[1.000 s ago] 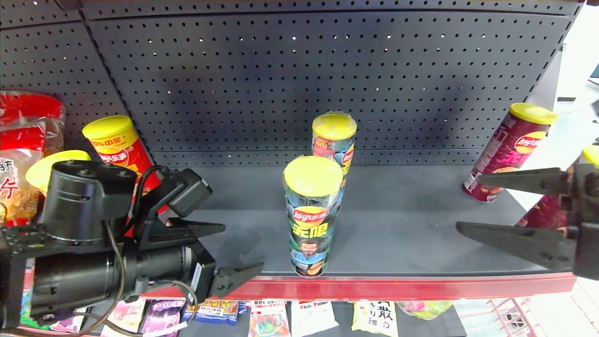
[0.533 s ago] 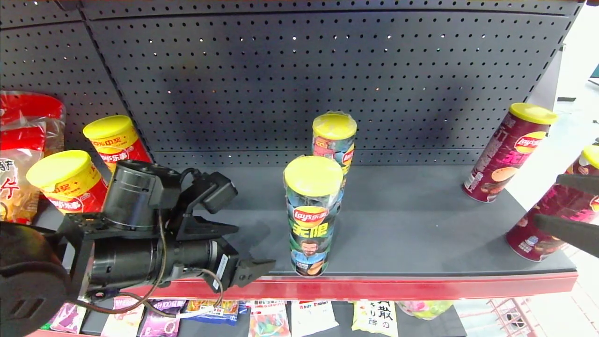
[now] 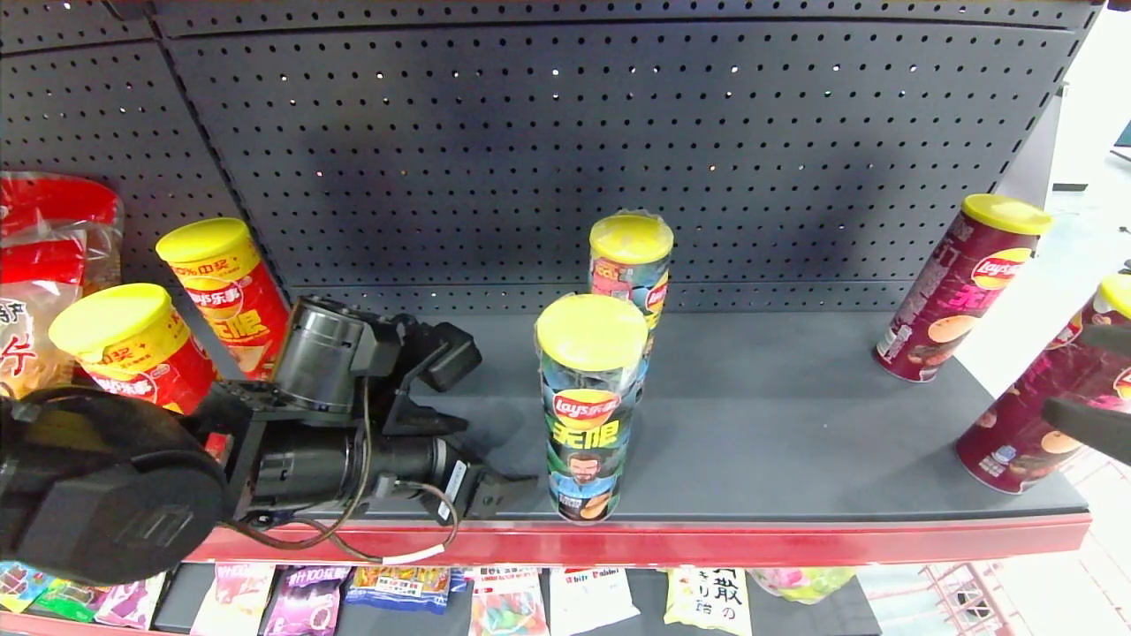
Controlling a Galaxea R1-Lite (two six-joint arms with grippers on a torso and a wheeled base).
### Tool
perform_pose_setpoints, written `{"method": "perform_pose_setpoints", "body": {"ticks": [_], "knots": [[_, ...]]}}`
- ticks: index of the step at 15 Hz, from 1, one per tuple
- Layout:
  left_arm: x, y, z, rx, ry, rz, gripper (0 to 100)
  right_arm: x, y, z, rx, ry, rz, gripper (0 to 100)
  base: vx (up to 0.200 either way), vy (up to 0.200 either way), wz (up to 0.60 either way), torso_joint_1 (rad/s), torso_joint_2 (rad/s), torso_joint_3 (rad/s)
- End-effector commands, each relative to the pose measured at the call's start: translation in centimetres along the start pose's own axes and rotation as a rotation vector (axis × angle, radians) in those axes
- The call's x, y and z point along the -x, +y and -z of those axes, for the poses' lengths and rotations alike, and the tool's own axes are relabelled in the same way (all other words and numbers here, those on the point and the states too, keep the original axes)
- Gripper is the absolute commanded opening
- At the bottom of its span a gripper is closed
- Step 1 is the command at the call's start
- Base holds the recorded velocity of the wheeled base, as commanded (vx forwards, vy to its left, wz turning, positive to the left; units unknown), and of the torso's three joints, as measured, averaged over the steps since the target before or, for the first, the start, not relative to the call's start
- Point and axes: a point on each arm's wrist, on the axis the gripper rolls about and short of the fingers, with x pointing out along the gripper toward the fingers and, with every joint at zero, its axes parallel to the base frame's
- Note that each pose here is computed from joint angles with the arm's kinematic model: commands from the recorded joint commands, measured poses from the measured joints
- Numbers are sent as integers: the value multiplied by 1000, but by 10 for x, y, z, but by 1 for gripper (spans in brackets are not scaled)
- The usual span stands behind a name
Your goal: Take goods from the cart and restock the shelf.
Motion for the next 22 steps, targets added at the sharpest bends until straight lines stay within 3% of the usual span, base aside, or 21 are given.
{"method": "perform_pose_setpoints", "body": {"ticks": [1,22], "knots": [[-11,1,0,1,21,3,100,0,0,0,0,0,1,100,0,0,0,0,0,0],[-37,-6,-15,-23,12,33,100,0,-2,-1,-3,-3,18,100,0,0,0,0,0,0]]}}
